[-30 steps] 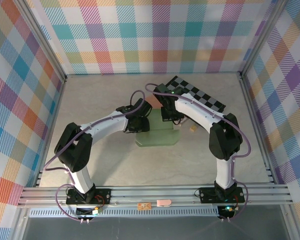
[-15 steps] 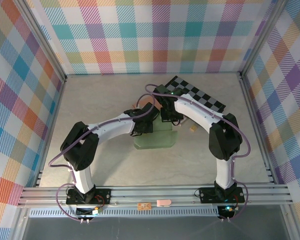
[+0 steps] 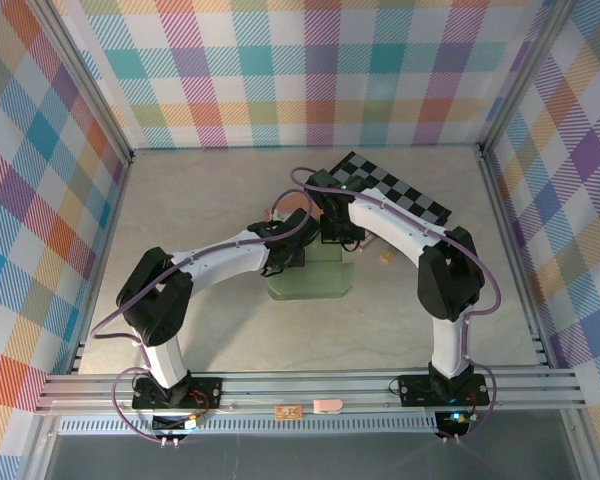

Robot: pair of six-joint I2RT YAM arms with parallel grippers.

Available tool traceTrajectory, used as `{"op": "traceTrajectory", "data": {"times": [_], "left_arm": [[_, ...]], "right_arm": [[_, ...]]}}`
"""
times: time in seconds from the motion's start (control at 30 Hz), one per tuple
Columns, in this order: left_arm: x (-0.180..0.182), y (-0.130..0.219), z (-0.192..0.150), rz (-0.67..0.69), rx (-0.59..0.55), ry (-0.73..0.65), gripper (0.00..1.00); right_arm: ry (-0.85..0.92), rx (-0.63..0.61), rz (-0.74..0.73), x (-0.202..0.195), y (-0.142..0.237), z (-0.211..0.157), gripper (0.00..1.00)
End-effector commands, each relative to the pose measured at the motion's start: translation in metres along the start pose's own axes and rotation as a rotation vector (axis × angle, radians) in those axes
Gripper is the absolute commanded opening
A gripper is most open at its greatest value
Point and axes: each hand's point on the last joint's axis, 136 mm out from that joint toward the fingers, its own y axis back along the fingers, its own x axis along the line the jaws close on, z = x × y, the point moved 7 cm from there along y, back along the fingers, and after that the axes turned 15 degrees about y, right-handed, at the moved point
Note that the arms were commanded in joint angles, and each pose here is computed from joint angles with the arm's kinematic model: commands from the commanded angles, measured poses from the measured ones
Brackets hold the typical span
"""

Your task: Fold the paper box

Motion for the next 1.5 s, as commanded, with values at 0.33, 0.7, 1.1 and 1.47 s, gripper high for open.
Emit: {"op": "traceTrajectory", "data": {"times": [0.33,0.7,1.1,1.47], "left_arm": [[0.012,0.043,0.017,0.005,-0.077,0.026,0.47],[0.013,0.090,0.029,-0.137,-0.066,0.105,0.51],[0.040,0.139,0.067,-0.213,-0.055,0.293,0.48],[0.048,0.141,0.061,-0.230,0.015,0.281,0.47]], "right_arm": [[-0.057,0.021,-0.011,-0.010,0.009,-0.010,0.00],[-0.068,0.024,-0.007,-0.011,0.008,-0.012,0.00],[-0.637,0.230,0.174,-0.033,-0.004,-0.059,0.00],[-1.196,0.558,0.270,-0.008,-0.029,-0.112,0.00]]}}
